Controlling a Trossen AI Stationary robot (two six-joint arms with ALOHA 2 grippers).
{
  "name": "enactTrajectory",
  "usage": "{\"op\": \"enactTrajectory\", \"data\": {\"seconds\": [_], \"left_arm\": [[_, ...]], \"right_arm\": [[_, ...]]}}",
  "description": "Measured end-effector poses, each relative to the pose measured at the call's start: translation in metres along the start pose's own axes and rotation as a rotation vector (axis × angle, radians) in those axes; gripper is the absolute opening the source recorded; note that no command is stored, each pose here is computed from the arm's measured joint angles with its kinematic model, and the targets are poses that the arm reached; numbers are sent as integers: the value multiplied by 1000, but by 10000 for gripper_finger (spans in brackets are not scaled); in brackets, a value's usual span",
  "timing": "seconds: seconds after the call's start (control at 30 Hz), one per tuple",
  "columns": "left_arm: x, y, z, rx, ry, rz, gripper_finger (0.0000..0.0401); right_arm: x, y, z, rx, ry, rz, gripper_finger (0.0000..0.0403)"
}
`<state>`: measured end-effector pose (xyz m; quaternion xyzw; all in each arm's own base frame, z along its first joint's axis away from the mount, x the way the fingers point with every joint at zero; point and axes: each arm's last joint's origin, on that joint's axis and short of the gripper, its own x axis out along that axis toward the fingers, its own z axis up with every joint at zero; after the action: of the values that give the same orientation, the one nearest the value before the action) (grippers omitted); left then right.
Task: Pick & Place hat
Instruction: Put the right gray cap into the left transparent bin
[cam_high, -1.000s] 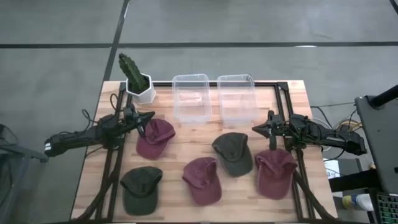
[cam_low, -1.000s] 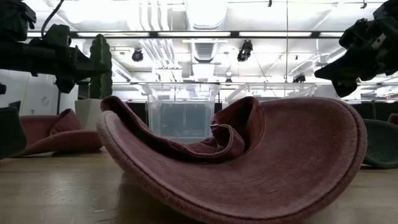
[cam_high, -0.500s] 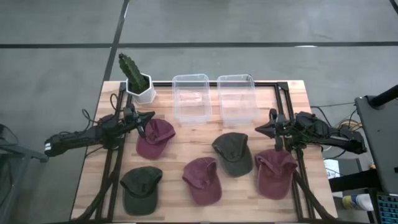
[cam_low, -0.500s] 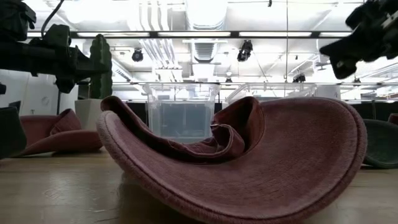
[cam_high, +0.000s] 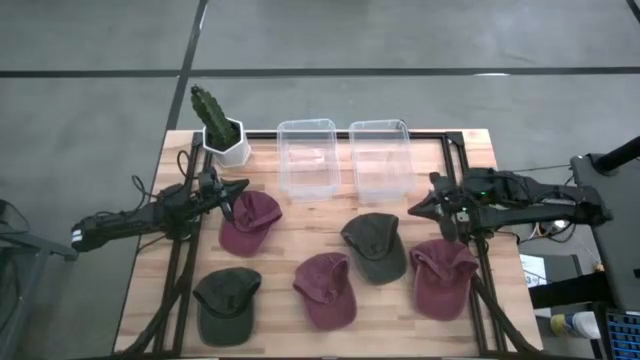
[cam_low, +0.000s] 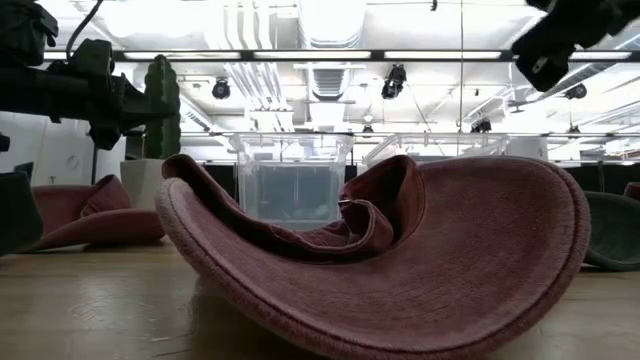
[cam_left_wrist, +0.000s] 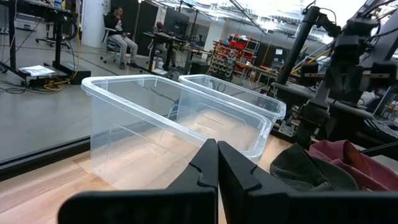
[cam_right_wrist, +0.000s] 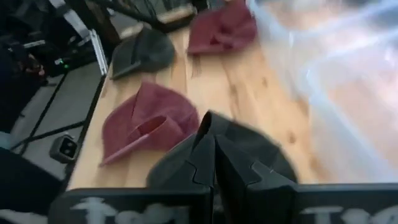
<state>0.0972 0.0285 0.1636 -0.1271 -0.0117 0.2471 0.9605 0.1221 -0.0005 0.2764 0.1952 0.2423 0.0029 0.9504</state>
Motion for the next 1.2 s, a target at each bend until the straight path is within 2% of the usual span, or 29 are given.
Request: {"op": "enactTrajectory", "data": {"seconds": [0.13, 0.27, 0.4, 0.77, 1.03, 1.2], "left_arm": [[0, 0, 0, 1, 0, 0, 2], [0, 0, 0, 6, 0, 0, 2], [0, 0, 0, 8, 3, 2, 2], [1, 0, -1, 13, 15, 8, 2], [1, 0, -2, 16, 17, 8, 2], [1, 0, -2, 58, 17, 8, 2]], "right_arm": [[16, 5, 13, 189, 169, -63, 9], [31, 4, 13, 373, 370, -189, 9], [42, 0, 8, 431, 515, -290, 9], [57, -1, 4, 478, 604, -294, 18], [57, -1, 3, 554, 596, -319, 89], [57, -2, 3, 584, 592, -333, 142]]}}
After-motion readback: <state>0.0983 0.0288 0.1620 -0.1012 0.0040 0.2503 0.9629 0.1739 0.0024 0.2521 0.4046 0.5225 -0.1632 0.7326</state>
